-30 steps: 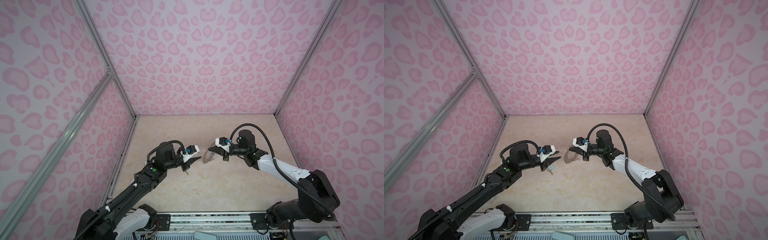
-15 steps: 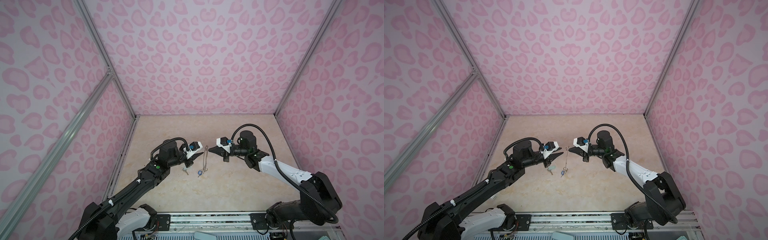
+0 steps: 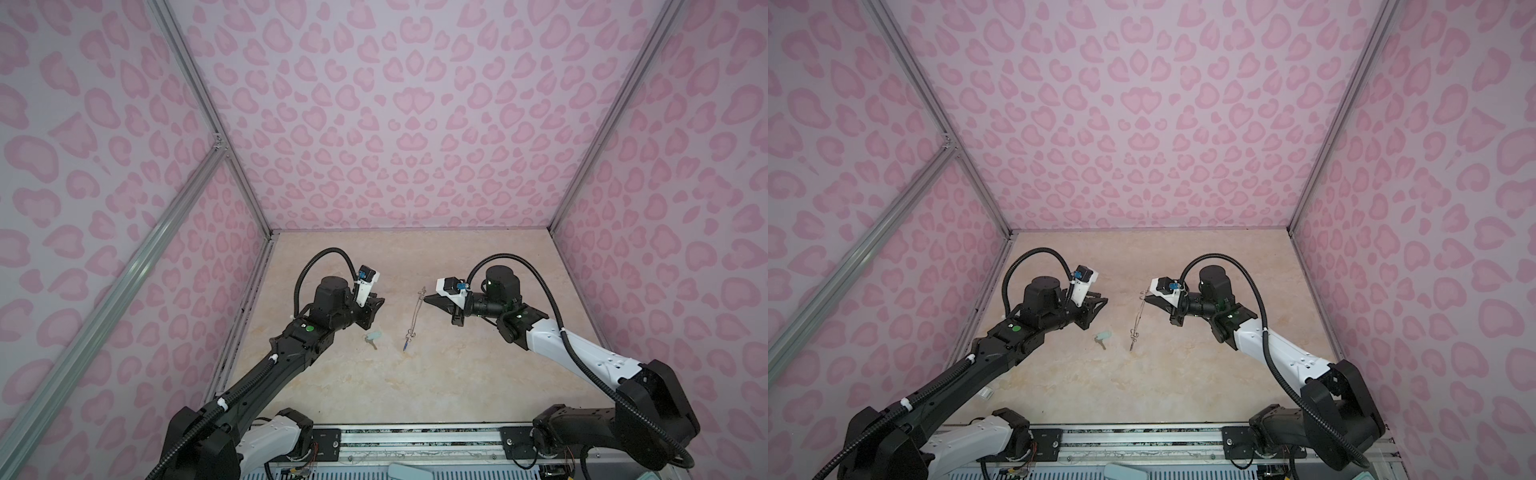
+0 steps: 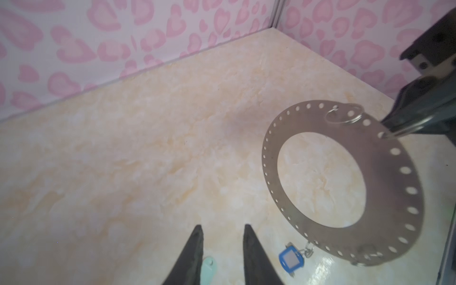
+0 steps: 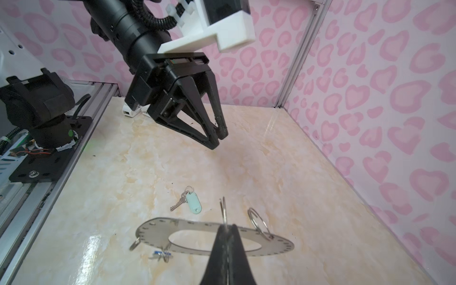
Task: Attach keys to a key ring
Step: Pick up the key at the center of the table.
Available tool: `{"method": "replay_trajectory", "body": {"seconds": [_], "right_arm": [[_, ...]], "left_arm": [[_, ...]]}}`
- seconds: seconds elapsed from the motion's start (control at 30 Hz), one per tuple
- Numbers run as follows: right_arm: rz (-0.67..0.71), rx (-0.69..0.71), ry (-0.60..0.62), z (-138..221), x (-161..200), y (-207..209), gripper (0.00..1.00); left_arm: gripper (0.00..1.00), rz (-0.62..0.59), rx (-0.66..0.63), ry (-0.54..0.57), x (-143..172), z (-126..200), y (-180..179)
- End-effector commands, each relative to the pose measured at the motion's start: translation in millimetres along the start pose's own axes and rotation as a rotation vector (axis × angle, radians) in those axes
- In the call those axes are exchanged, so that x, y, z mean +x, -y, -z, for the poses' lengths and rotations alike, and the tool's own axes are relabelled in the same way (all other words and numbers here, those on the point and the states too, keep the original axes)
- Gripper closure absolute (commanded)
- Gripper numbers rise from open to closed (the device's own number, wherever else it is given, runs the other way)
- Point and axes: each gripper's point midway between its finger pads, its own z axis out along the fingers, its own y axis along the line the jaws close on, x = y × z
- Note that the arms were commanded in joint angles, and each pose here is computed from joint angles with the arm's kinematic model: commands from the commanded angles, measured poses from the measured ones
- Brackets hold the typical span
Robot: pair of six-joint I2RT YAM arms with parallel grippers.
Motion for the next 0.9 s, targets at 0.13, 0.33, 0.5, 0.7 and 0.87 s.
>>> {"method": "replay_trajectory", "body": {"seconds": [0.13,0.33,0.5,0.7,0.87], "right_arm": [[0.010,0.042,-0.059,-3,16,-2,1.00],[0.044,0.000,-0.108,-13,21,-20,1.00],[0.039,-0.005,-0.116,-17,19,-29,1.00],[0.042,-0.016,-0.136,-19,21,-35,1.00],[0.048,-0.015,-0.152,-20,23,-37,1.00]], "left_arm": [[0.70,0.390,-0.226,-0.238,78,10,-38],[0.72,0.506,-0.218,-0.323,99,0,-43],[0.72,0.586,-0.175,-0.390,117,-13,-40],[0.68,0.656,-0.156,-0.447,135,-22,-35],[0.68,0.654,-0.175,-0.467,144,-25,-38]]}}
